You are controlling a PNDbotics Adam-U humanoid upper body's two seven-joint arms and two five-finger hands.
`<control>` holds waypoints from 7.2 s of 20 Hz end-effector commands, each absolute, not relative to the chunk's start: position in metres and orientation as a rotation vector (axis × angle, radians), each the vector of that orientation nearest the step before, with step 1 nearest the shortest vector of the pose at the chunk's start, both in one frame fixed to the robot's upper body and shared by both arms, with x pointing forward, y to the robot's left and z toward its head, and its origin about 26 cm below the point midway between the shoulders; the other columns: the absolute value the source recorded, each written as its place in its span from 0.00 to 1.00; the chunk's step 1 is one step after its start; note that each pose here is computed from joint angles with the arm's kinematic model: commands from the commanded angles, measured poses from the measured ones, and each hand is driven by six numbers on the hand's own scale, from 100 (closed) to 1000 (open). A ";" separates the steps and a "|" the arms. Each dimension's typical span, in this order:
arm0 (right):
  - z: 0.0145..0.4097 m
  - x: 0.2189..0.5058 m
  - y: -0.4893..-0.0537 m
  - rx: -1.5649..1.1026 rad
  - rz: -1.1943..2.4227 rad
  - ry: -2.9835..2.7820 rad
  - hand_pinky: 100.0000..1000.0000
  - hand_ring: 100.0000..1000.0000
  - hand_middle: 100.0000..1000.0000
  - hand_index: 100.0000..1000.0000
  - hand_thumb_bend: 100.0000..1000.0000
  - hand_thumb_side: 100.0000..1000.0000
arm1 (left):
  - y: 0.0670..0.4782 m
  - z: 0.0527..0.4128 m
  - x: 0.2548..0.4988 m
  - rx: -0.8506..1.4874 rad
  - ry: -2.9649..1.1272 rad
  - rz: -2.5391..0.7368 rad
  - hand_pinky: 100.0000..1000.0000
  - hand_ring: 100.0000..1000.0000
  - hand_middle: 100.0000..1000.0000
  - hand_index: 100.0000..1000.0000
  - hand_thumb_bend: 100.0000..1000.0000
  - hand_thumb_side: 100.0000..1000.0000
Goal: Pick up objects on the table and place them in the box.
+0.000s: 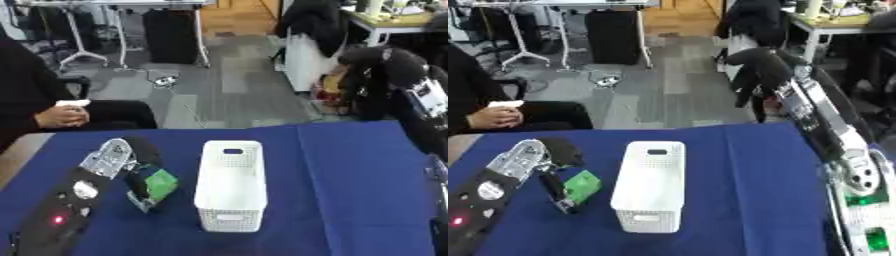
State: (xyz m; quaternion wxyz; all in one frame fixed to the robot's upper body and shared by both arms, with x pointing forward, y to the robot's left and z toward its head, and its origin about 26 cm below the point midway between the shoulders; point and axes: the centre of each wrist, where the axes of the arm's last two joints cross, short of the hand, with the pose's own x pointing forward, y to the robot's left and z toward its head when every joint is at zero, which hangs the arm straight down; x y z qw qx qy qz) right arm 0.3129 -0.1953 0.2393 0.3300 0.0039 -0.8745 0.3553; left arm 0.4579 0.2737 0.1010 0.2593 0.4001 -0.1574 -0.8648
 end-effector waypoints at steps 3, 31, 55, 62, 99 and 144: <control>0.247 0.310 -0.195 0.005 0.937 -2.315 0.13 0.38 0.46 0.74 0.25 1.00 | 0.279 0.105 0.464 1.159 -0.356 -2.346 1.00 1.00 1.00 1.00 0.66 1.00; 0.247 0.310 -0.194 0.004 0.945 -2.307 0.13 0.38 0.46 0.74 0.25 1.00 | 0.285 0.088 0.469 1.100 -0.323 -2.298 1.00 1.00 1.00 0.99 0.45 1.00; 0.247 0.310 -0.195 0.007 0.946 -2.301 0.13 0.38 0.46 0.74 0.24 1.00 | 0.288 0.081 0.468 0.933 -0.406 -2.221 0.33 0.29 0.34 0.30 0.00 0.84; 0.247 0.310 -0.195 0.004 0.947 -2.299 0.12 0.38 0.46 0.74 0.24 1.00 | 0.287 0.098 0.469 0.928 -0.479 -2.241 0.07 0.03 0.11 0.14 0.00 0.81; 0.246 0.310 -0.197 -0.007 0.953 -2.285 0.12 0.38 0.46 0.74 0.24 1.00 | 0.293 0.205 0.468 0.963 -1.092 -2.011 0.00 0.00 0.00 0.10 0.00 0.62; 0.249 0.311 -0.196 -0.011 0.960 -2.295 0.12 0.38 0.46 0.74 0.24 1.00 | 0.312 0.178 0.441 0.837 -1.812 -1.701 0.84 0.79 0.85 0.85 0.00 0.88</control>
